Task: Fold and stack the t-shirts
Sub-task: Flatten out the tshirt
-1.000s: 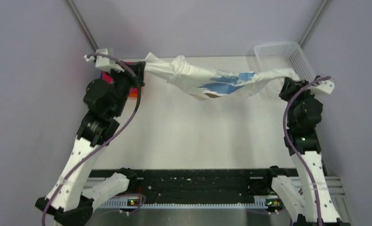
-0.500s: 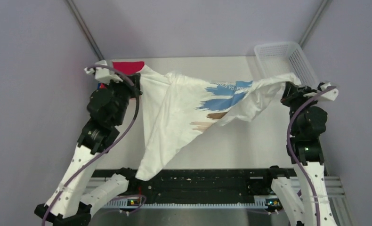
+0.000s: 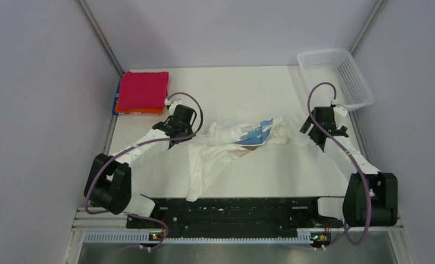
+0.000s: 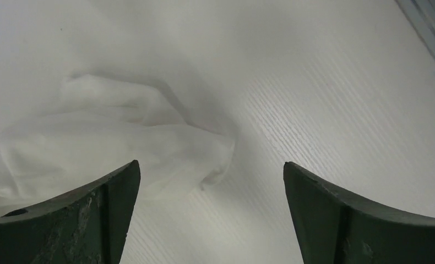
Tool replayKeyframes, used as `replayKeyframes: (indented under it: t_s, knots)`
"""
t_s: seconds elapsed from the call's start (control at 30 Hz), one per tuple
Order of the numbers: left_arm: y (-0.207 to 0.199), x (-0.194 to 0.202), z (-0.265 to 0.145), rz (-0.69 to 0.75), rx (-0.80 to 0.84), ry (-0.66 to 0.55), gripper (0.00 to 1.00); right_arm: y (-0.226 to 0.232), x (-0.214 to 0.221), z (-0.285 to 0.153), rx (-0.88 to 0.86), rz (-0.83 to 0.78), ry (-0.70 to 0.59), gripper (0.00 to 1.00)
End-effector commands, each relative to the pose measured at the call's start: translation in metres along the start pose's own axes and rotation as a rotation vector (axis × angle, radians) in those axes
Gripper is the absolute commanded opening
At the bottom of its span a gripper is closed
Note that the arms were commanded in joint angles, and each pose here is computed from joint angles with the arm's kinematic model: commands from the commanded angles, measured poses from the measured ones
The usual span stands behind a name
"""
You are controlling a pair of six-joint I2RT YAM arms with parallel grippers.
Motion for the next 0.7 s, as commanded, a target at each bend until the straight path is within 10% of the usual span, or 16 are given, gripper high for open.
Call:
replayKeyframes:
  t_s: [0.0, 0.33, 0.67]
  knots:
    - [-0.012, 0.016, 0.019, -0.052, 0.034, 0.071, 0.0, 0.037, -0.052, -0.019, -0.019, 0.001, -0.121, 0.99]
    - [-0.035, 0.051, 0.048, -0.058, 0.12, 0.208, 0.0, 0.224, 0.022, -0.084, -0.766, -0.228, 0.113, 0.99]
    - [-0.04, 0.067, 0.043, -0.09, 0.172, 0.235, 0.0, 0.34, 0.198, -0.121, -0.944, -0.644, 0.423, 0.86]
Point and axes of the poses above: each gripper's point midway between its finger pads, its own z axis out along the fingers, its own y axis along the line the jaws close on, x = y × z, the point moved 1 cm from there along -z, back along the fingers, and after that the axes turned 14 degrees about z, right-handed, at the moved point
